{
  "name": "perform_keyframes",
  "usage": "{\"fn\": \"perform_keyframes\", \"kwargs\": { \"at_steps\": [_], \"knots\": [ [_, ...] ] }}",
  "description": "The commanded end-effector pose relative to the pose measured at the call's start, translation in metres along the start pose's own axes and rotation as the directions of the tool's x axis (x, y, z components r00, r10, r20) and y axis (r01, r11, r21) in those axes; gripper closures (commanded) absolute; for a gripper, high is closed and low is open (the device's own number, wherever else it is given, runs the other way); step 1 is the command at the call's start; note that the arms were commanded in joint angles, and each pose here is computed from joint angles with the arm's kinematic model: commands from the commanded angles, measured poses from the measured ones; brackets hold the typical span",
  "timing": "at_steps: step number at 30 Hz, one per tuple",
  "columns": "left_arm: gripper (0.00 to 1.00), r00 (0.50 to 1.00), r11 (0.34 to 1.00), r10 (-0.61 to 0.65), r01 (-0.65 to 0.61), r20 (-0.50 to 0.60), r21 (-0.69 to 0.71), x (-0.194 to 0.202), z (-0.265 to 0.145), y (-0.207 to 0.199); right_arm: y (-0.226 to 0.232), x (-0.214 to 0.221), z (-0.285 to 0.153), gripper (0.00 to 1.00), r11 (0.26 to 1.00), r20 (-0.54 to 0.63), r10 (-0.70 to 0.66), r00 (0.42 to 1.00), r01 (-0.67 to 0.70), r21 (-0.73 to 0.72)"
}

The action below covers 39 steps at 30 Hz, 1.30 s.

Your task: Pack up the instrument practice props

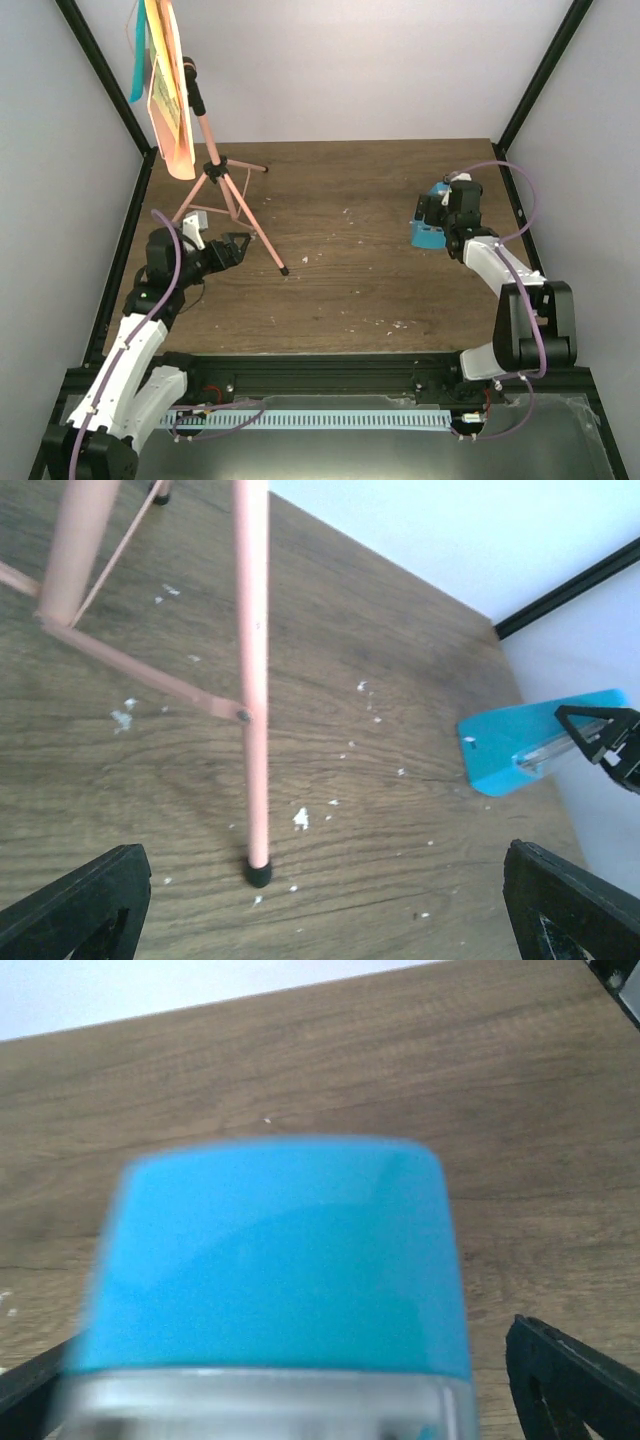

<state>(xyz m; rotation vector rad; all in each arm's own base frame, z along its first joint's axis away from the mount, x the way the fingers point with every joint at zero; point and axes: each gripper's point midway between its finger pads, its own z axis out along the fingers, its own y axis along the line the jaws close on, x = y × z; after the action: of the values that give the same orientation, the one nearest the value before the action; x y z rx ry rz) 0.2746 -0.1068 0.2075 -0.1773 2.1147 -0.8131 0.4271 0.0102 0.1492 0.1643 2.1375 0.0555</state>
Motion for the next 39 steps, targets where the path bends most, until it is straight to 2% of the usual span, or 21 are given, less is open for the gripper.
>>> {"fn": "perform_keyframes", "kwargs": {
  "at_steps": [1,4,9,13,18,23,30,39],
  "knots": [
    [0.02,0.999,0.989,-0.026,0.021,0.033,0.149,-0.013,0.005,-0.024,0.013,-0.061,-0.037,0.00,0.999,0.109,0.008,0.994,-0.003,-0.048],
    [0.02,0.998,0.986,-0.045,0.037,0.048,0.161,-0.023,0.016,-0.020,0.013,-0.082,-0.062,0.00,0.998,0.143,0.038,0.989,-0.031,-0.054],
    [0.05,0.978,0.955,-0.200,0.183,0.050,0.233,-0.045,0.036,0.004,0.031,-0.114,-0.128,0.00,0.983,0.241,0.080,0.967,-0.037,-0.178],
    [0.13,0.980,0.956,-0.190,0.170,0.062,0.240,-0.059,0.054,0.012,0.047,-0.115,-0.163,0.00,0.953,0.243,0.132,0.961,-0.056,-0.297],
    [0.23,0.988,0.962,-0.137,0.116,0.067,0.246,-0.073,0.072,0.014,0.066,-0.100,-0.187,0.00,0.908,0.212,0.130,0.969,-0.030,-0.417],
    [0.29,0.992,0.949,-0.109,0.086,0.059,0.305,-0.082,0.086,0.009,0.077,-0.077,-0.203,0.00,0.864,0.201,0.132,0.971,-0.013,-0.504],
    [0.45,0.996,0.936,-0.067,0.042,0.060,0.349,-0.076,0.099,-0.001,0.088,-0.044,-0.210,0.00,0.810,0.131,0.127,0.983,-0.026,-0.586],
    [0.76,0.995,0.952,0.015,-0.044,0.097,0.304,-0.059,0.106,-0.002,0.085,-0.020,-0.210,0.00,0.806,0.113,0.138,0.984,-0.045,-0.591]
  ]
}}
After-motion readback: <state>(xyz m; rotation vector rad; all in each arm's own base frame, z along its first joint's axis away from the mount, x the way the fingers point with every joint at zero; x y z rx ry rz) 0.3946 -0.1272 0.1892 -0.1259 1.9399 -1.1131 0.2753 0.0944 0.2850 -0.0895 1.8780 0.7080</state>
